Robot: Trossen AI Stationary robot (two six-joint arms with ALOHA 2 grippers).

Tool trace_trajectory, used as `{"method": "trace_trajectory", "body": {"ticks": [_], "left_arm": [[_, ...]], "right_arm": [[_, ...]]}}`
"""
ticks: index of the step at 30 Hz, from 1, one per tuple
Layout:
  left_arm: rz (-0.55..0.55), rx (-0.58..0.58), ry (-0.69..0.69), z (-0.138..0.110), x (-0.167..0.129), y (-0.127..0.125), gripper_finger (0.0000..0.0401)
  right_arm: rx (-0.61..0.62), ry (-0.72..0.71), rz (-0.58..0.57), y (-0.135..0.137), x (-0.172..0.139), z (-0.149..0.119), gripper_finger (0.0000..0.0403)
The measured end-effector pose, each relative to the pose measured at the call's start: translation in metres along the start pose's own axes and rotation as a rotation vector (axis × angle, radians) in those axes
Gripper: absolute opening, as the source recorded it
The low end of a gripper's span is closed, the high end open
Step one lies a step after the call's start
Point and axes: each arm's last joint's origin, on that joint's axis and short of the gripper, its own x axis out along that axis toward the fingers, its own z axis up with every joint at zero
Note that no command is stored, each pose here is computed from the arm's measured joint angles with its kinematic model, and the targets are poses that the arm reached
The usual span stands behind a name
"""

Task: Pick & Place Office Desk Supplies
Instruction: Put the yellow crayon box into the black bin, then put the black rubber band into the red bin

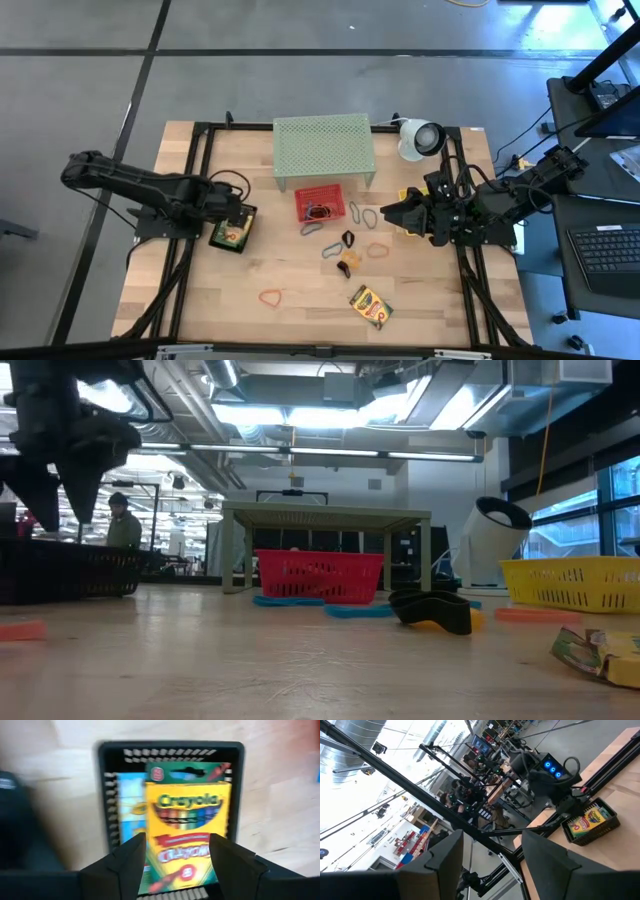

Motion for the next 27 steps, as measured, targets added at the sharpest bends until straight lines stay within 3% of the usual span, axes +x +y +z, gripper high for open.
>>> {"method": "trace_trajectory", "body": {"ticks": [5,8,11,14,17,20,24,27], "left_arm": [[0.093,0.040,0.010,0.004,-0.007,0.004,0.0212],[0.051,0.009,-0.005,0.007,-0.006,0.000,0.0212],[-0.082,0.003,-0.033,0.010,-0.006,-0.013,0.0212],[-0.292,0.026,-0.071,0.013,-0.010,-0.033,0.0212],[-0.544,0.122,-0.128,0.013,-0.016,-0.062,0.0210],[-0.715,0.240,-0.187,0.010,-0.016,-0.087,0.0197],[-0.821,0.389,-0.185,0.006,-0.001,-0.113,0.0165],[-0.839,0.453,-0.128,0.004,0.019,-0.126,0.0138]], "right_arm": [[-0.008,0.000,0.000,0.000,0.000,0.000,0.0203],[-0.008,0.000,0.000,0.000,0.000,0.000,0.0203],[-0.008,0.000,0.000,0.000,0.000,0.000,0.0204],[-0.008,0.000,0.000,0.000,0.000,0.000,0.0204],[-0.013,0.010,-0.004,-0.001,0.000,-0.001,0.0204],[-0.079,0.063,-0.024,-0.004,0.000,-0.004,0.0204],[-0.142,0.141,-0.100,-0.014,0.001,-0.012,0.0204],[-0.186,0.202,-0.203,-0.026,0.002,-0.018,0.0204]]}}
